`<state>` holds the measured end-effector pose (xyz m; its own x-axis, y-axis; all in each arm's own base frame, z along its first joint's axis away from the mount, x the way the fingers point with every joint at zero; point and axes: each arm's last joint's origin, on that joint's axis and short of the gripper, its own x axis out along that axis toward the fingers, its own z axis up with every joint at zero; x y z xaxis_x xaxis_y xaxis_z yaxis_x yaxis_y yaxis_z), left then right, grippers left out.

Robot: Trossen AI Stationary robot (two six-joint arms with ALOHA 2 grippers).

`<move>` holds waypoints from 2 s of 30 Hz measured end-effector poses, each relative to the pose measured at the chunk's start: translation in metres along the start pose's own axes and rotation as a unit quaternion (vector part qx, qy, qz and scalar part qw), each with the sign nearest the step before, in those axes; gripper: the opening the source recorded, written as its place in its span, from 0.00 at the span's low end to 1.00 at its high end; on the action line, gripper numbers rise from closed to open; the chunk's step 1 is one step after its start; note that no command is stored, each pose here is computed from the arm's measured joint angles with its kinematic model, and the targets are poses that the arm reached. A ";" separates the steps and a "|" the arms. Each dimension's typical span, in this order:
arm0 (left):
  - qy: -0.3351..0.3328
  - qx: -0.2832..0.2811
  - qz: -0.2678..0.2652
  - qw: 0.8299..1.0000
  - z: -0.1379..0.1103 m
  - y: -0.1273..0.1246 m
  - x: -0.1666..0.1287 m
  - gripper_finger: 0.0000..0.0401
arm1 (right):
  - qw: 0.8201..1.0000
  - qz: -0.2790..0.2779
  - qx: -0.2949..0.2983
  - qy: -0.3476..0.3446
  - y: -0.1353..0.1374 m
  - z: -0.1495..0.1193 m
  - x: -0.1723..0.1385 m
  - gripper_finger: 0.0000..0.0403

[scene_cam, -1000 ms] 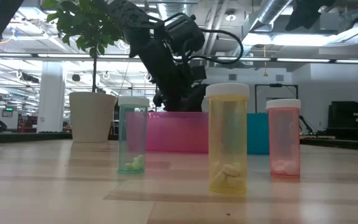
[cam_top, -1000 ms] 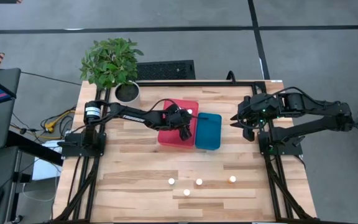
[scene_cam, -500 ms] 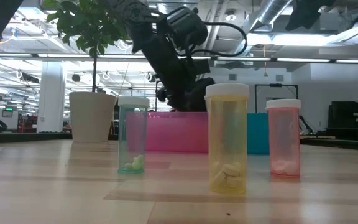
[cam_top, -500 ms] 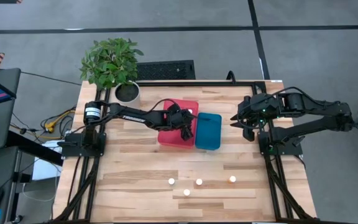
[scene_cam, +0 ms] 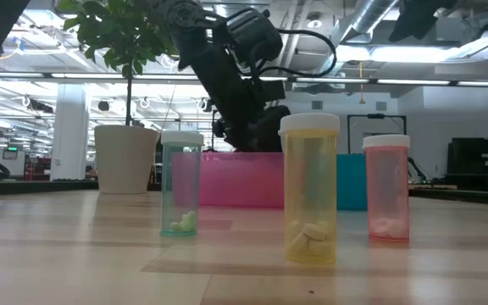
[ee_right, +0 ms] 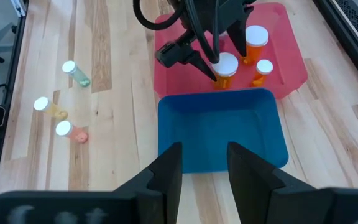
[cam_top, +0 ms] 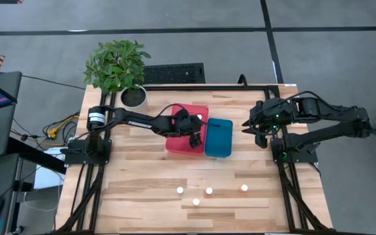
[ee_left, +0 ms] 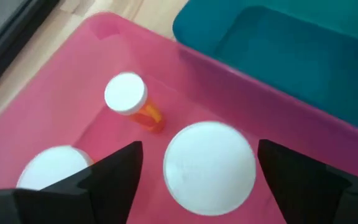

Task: Pick and place medicine bottles into bin by pill shape (circle, oval)
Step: Put the big orange pill bottle into the red bin, then put the small orange pill bottle into the blue bin

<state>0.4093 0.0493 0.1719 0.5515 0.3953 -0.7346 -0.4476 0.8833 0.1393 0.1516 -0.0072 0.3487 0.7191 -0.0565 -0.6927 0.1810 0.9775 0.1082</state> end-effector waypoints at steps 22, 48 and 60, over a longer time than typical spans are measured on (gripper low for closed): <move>-0.072 -0.005 0.000 0.997 0.025 0.000 -0.063 0.79 | 0.949 0.123 0.259 0.131 0.046 -0.115 0.020 0.34; -0.138 -0.014 -0.056 0.989 0.056 -0.036 -0.104 0.79 | 0.965 0.055 0.218 0.139 0.149 -0.225 0.075 0.30; -0.172 0.000 -0.107 0.979 0.071 -0.064 -0.141 0.79 | 0.982 0.013 0.141 0.126 0.159 -0.235 0.117 0.30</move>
<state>0.4103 -0.0454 0.3138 0.8374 0.2620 -0.4796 -0.2949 0.9555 0.0070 0.1067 0.1899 0.1175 0.5437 0.0554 -0.8375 0.3689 0.8805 0.2977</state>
